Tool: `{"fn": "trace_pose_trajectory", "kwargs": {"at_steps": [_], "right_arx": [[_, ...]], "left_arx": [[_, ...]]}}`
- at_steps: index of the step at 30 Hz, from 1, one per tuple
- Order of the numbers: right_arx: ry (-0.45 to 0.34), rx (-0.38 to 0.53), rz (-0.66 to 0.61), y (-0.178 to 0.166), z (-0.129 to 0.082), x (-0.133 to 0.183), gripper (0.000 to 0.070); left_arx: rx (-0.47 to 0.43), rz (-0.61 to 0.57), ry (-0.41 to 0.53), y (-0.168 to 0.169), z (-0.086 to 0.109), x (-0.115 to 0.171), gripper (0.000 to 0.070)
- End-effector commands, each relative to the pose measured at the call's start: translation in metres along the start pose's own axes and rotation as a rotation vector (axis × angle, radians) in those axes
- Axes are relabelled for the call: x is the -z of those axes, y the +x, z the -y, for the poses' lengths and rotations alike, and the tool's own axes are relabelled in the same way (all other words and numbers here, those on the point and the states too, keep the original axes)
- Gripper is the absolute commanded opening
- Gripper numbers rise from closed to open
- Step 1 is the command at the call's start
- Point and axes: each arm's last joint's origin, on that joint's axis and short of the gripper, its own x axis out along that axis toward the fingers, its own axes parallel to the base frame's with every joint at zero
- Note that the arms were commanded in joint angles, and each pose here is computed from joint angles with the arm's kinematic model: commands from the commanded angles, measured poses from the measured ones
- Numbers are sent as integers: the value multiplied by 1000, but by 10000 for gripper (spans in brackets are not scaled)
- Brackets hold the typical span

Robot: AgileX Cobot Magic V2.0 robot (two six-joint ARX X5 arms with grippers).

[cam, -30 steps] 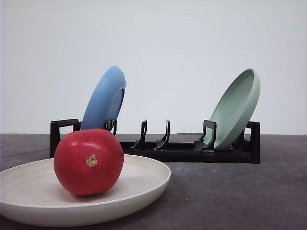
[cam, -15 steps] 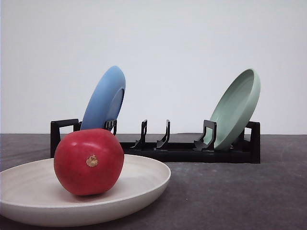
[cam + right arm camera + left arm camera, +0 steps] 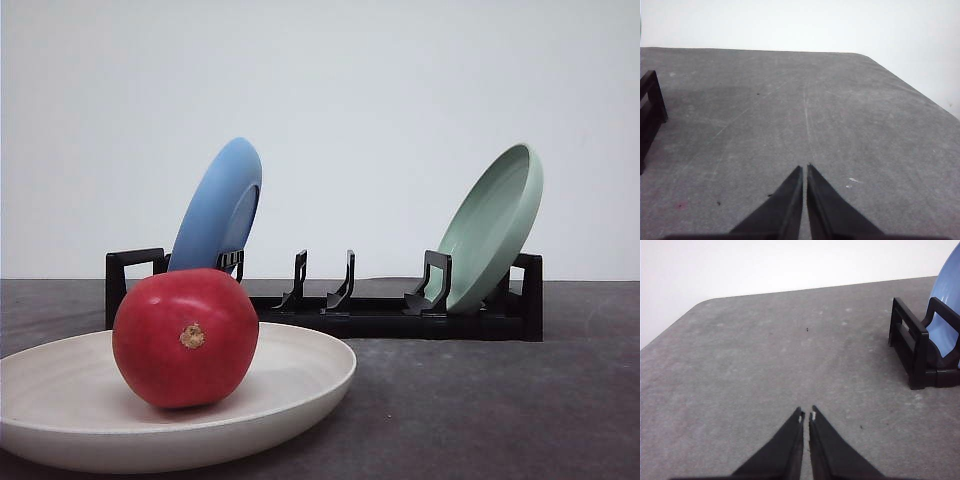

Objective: Place pomegranate in white plate

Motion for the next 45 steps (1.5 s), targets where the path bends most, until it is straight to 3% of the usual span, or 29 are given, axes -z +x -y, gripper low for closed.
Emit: {"fn": "trace_pose_trajectory", "kwargs": {"at_steps": [1,45], "right_arx": [[-13,4,-6,0,0,2,9],[-13,4,-6,0,0,2,9]], "left_arx": [[2,-14,-3,1,0,3,0],[2,-14,-3,1,0,3,0]]}}
